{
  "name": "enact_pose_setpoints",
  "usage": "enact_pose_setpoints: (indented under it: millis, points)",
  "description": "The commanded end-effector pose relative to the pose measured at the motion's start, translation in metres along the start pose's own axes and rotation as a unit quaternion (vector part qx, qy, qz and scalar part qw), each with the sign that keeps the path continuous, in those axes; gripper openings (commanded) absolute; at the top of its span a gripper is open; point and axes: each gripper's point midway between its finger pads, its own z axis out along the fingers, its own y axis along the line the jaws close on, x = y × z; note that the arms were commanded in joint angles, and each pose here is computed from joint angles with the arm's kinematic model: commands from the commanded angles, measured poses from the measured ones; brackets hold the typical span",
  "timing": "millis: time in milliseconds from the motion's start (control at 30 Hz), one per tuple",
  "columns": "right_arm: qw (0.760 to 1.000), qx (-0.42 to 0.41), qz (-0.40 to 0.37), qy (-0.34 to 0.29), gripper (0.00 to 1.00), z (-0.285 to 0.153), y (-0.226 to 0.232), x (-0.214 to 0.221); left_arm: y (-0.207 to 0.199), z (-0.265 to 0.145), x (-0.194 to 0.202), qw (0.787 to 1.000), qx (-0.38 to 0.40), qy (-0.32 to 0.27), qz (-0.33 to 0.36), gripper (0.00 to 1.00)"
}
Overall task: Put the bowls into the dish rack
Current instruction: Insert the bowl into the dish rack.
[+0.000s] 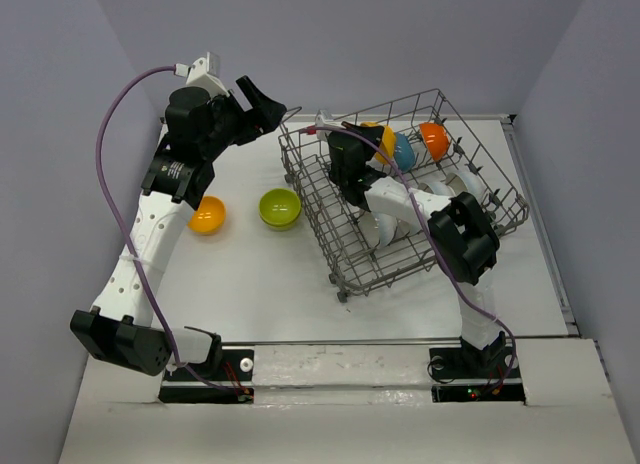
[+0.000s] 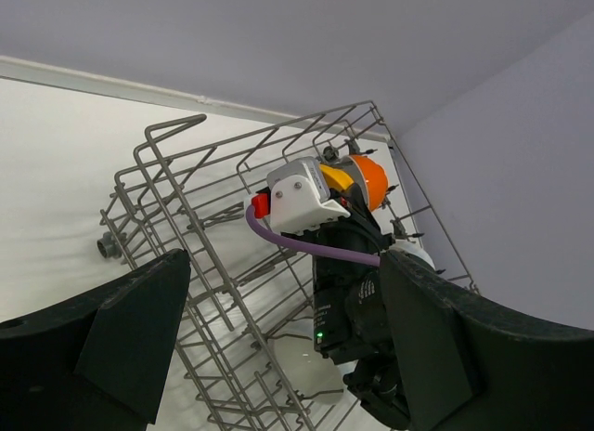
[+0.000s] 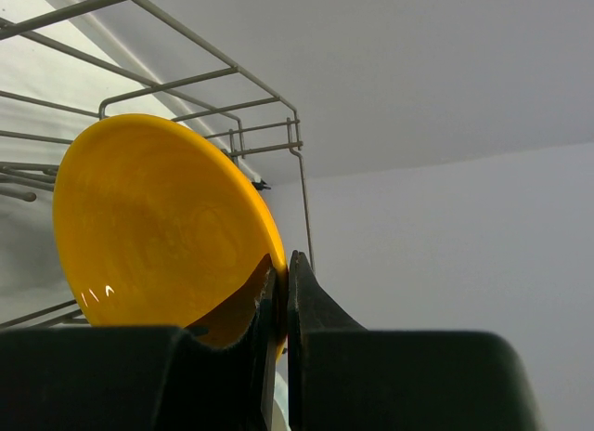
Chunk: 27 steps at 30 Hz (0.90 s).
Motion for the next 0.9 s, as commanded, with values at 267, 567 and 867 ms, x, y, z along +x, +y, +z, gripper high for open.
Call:
enact_pose_setpoints:
  millis: [267, 567, 867]
  points:
    - [0.999, 0.032, 0.041, 0.001, 0.01, -0.006, -0.045, -0.012, -0.013, 0.004, -0.004, 0.999, 0.032, -0.004, 0.002, 0.92]
    - [0.997, 0.051, 0.049, 0.009, 0.01, -0.007, -0.063, -0.014, -0.014, 0.005, -0.002, 0.999, 0.034, -0.001, 0.001, 0.92]
    - [0.998, 0.047, 0.047, 0.008, 0.01, -0.020, -0.061, -0.019, -0.015, 0.005, -0.002, 0.999, 0.037, 0.001, 0.000, 0.92]
